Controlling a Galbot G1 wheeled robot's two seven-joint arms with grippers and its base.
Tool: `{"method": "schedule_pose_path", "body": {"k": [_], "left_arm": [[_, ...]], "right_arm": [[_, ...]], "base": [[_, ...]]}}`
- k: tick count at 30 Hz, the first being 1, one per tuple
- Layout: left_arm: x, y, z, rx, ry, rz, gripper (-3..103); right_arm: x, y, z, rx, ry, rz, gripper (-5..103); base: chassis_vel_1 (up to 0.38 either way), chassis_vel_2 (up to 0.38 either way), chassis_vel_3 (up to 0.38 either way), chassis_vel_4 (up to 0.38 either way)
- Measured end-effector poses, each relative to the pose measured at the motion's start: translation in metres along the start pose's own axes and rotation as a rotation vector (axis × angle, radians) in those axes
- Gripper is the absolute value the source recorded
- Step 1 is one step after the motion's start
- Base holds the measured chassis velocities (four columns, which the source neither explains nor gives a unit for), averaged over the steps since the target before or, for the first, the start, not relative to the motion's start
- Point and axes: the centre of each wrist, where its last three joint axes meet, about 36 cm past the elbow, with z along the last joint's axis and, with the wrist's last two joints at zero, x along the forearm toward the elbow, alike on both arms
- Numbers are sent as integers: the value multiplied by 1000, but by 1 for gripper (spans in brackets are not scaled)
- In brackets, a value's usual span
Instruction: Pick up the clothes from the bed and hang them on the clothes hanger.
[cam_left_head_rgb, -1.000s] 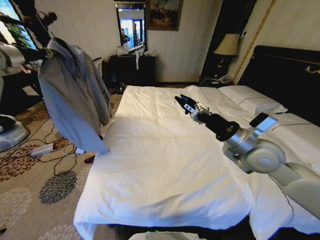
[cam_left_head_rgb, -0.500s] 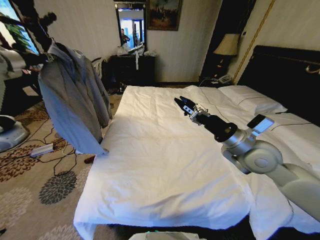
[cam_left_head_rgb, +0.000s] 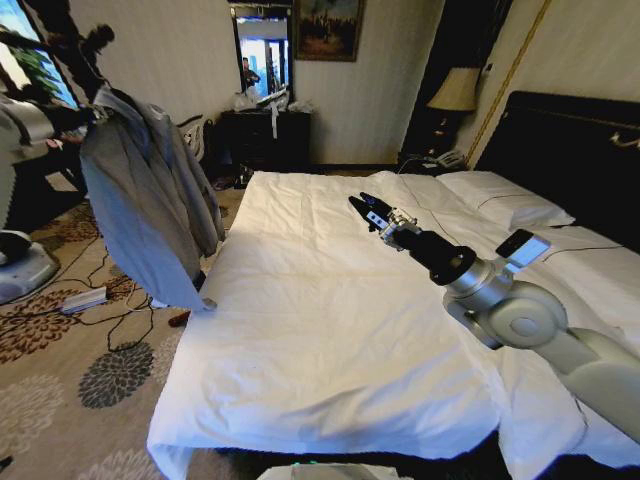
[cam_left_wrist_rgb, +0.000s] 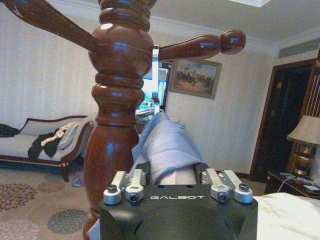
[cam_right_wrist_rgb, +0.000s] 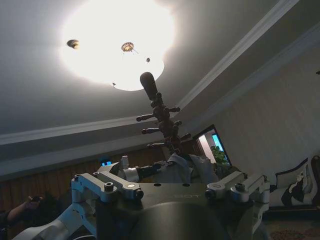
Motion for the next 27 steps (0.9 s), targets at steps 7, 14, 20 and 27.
{"method": "schedule_pose_path", "body": {"k": [7, 14, 20, 27], "left_arm": [[12, 4, 6, -15, -5, -16, 74], [39, 10, 16, -35, -14, -29, 94], [65, 18, 22, -58, -22, -54, 100], [114, 6, 15, -112, -204, 51, 100]], "right_arm": [[1, -1, 3, -5, 2, 5, 100], [2, -2, 4, -4, 2, 8, 100], [2, -3, 6, -8, 5, 10, 100], [3, -9, 8, 35, -10, 47, 100]], "base": [[0, 0, 0, 0], [0, 0, 0, 0], [0, 0, 0, 0], [0, 0, 0, 0]]}}
